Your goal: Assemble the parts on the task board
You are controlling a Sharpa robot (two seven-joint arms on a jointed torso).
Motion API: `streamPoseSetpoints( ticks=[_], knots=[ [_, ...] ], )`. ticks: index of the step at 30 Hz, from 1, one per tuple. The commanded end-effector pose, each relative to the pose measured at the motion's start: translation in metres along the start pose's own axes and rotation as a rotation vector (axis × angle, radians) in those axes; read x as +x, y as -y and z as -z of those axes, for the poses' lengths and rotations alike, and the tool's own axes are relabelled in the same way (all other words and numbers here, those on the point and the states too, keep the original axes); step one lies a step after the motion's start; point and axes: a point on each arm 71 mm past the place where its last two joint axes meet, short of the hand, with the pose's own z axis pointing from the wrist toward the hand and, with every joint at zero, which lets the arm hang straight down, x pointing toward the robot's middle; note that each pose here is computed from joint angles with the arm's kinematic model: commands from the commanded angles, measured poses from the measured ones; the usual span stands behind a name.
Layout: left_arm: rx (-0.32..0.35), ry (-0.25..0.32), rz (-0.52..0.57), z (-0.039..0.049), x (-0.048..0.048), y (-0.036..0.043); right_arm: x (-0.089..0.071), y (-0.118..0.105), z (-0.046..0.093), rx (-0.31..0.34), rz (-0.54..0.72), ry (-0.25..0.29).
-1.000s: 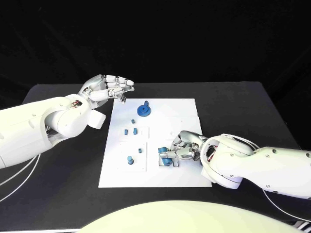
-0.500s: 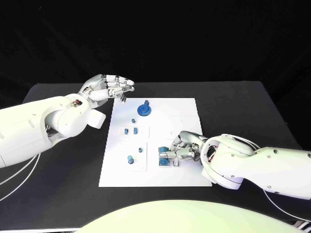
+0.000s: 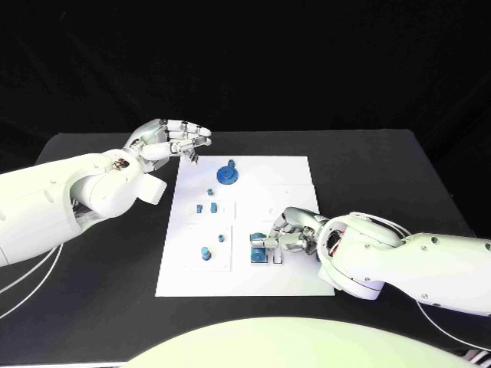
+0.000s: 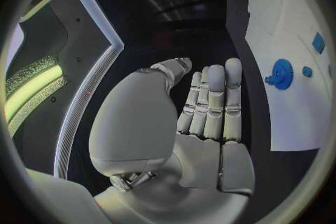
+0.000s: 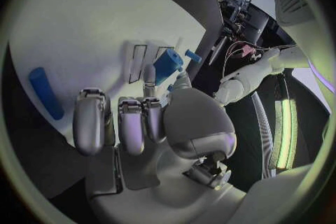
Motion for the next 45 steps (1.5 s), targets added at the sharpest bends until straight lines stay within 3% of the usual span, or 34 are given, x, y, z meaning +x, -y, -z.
streamPoseSetpoints(
  ticks=[1,18,24,45],
  knots=[
    [0.003,-0.016,0.001,-0.0003,0.0017,0.0007,0.0,-0.001,0.002,-0.023,0.018,0.002],
    [-0.002,-0.013,-0.001,0.0002,0.0001,0.0002,0.001,-0.001,0.021,-0.062,-0.001,-0.032],
    [-0.002,-0.014,-0.001,0.0001,0.0002,0.0001,0.001,0.001,0.019,-0.05,0.004,-0.044],
    [-0.006,-0.016,-0.001,0.0007,-0.0003,-0.0003,-0.003,0.003,0.009,-0.004,-0.001,0.012]
  ],
)
